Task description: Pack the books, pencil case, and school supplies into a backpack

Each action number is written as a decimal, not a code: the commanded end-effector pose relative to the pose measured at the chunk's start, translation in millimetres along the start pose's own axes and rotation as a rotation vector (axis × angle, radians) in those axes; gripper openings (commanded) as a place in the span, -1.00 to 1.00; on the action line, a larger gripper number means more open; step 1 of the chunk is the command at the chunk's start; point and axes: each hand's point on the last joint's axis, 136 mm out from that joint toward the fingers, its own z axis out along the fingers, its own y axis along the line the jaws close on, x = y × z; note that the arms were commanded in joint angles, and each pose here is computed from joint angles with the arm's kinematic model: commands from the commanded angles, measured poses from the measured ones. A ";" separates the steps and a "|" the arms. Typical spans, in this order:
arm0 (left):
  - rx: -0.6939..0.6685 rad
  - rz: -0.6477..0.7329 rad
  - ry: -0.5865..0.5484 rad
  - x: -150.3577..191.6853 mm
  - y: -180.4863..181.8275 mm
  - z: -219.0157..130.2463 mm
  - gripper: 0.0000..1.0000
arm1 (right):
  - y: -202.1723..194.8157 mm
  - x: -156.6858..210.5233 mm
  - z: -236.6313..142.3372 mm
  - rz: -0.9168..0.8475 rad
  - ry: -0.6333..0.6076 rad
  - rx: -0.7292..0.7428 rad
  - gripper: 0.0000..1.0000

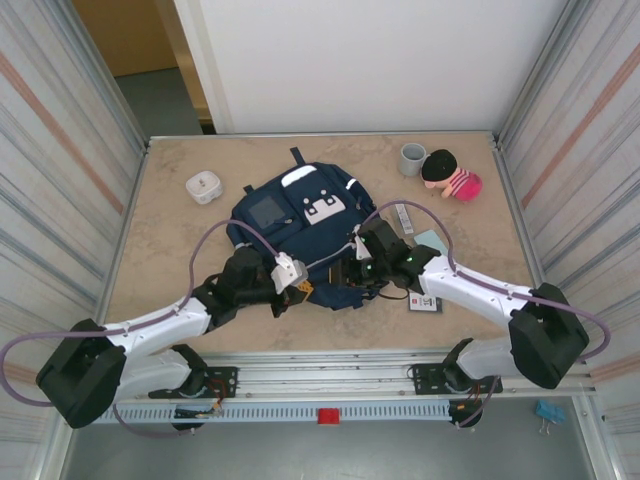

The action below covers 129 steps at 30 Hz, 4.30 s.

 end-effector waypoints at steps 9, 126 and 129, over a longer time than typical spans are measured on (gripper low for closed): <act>0.017 0.051 -0.148 -38.4 -2.9 -10.4 -0.93 | -3.8 0.4 -2.4 -0.058 -0.049 0.122 -0.75; -0.123 0.278 -0.083 -104.9 -14.2 -107.1 -0.18 | -81.5 -118.7 -57.0 0.086 -0.434 0.165 -0.13; -0.164 0.255 -0.047 -93.3 -3.1 -100.5 0.17 | -80.6 -105.4 -75.4 0.051 -0.452 0.193 -0.01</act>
